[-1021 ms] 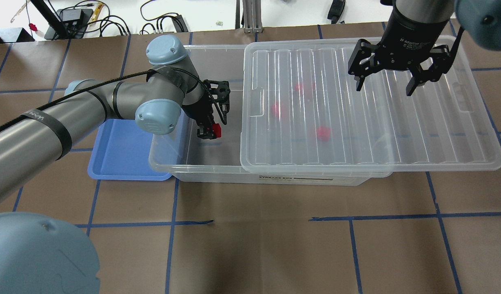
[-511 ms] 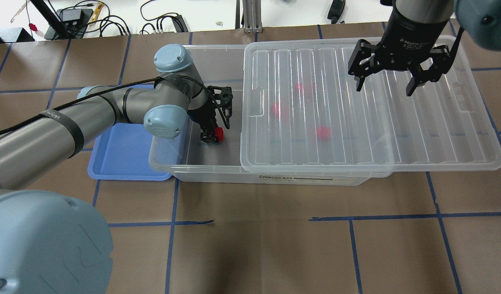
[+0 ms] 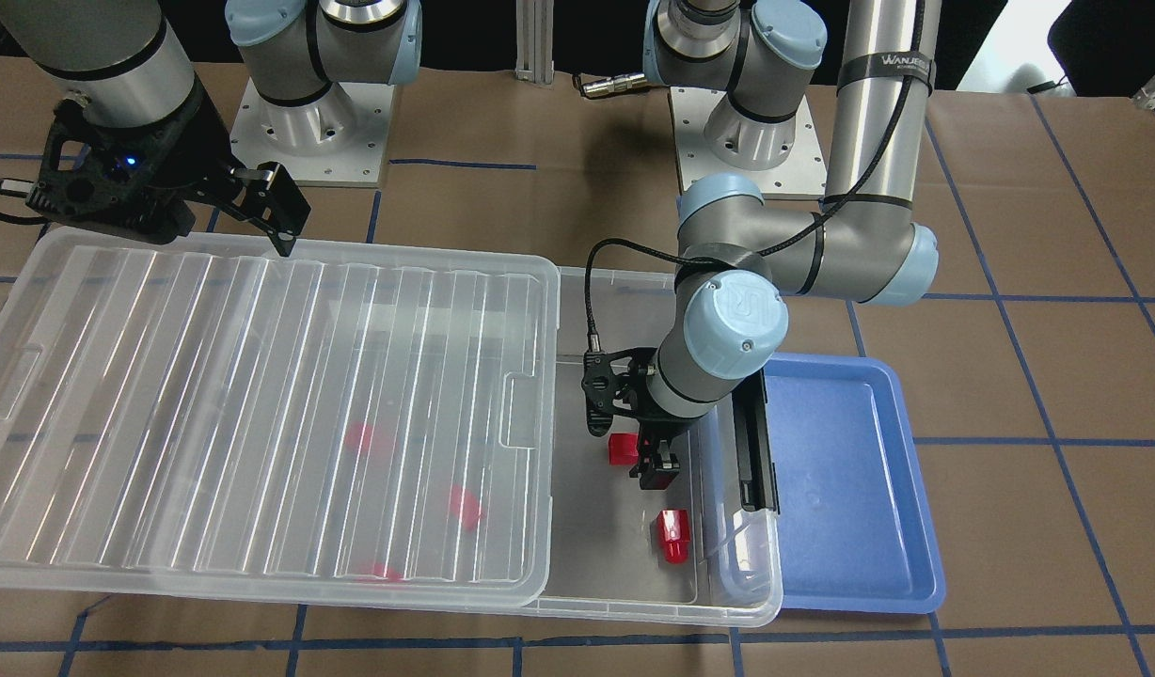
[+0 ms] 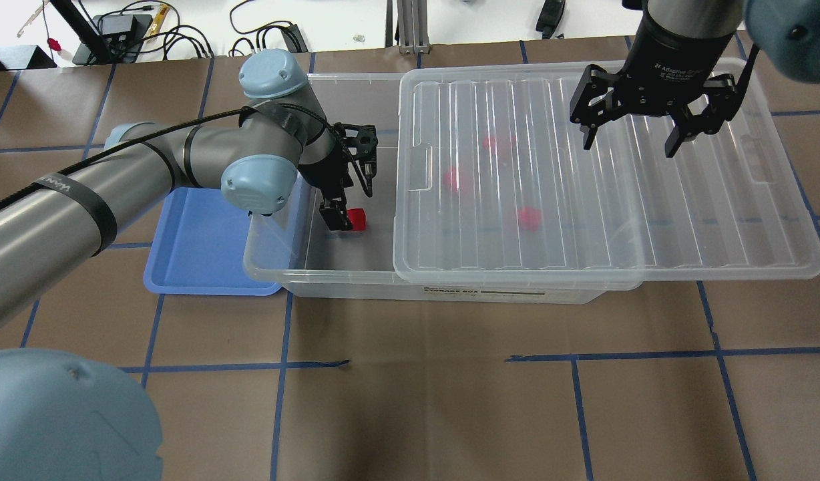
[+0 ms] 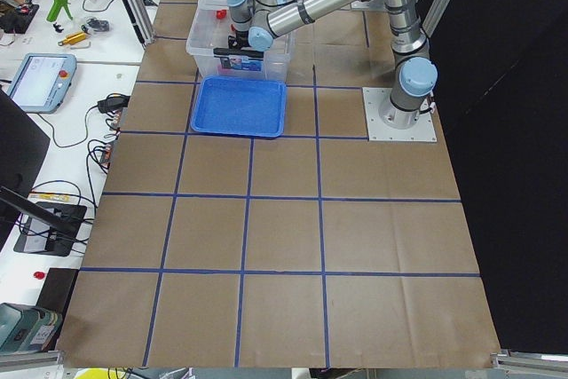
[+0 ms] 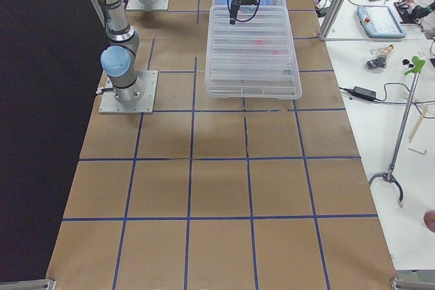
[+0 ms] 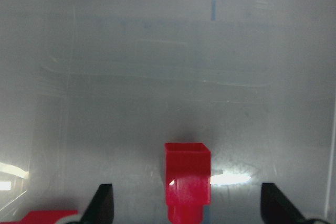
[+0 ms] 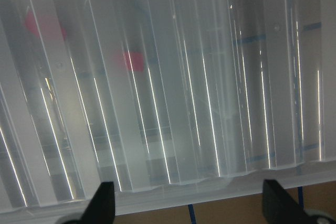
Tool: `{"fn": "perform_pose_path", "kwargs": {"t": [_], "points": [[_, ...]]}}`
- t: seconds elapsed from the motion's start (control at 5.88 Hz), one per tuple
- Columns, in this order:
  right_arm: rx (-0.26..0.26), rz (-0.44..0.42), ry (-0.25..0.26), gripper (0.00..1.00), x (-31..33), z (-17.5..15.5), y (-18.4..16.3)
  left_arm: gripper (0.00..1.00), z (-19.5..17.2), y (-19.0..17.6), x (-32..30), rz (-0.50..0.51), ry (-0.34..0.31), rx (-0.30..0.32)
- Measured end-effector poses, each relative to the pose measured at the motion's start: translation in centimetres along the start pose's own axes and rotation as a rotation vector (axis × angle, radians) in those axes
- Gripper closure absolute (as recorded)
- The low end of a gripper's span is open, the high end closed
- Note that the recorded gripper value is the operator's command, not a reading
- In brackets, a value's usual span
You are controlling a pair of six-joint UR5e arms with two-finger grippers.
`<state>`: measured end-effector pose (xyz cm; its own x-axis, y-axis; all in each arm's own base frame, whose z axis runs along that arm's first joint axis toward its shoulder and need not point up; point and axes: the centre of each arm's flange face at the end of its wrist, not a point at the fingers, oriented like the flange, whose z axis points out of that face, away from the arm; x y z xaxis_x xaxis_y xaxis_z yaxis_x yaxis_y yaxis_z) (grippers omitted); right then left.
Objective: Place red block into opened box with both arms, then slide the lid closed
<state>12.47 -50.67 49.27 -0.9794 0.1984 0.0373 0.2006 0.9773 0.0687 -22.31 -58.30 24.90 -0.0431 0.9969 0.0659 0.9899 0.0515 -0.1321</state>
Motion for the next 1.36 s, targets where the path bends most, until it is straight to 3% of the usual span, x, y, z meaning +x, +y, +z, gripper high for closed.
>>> {"fn": "perform_pose_path", "kwargs": {"t": [0.51,0.85,1.02,1.36], "points": [[0.003,-0.045,-0.001,0.0,2.4,0.0,-1.1,0.02,-11.8,-0.8,3.3,-0.02,0.039,-0.01],[-0.008,-0.115,-0.012,0.0,11.0,0.4,-4.0,0.02,-18.2,-1.1,5.2,-0.032,0.045,-0.018],[-0.021,-0.161,-0.023,0.0,16.2,1.3,-5.3,0.02,-19.6,-0.5,5.6,-0.077,0.044,-0.027],[-0.039,-0.166,-0.036,0.0,27.1,5.7,-8.0,0.02,-21.8,1.0,7.4,-0.318,0.024,-0.081]]}}
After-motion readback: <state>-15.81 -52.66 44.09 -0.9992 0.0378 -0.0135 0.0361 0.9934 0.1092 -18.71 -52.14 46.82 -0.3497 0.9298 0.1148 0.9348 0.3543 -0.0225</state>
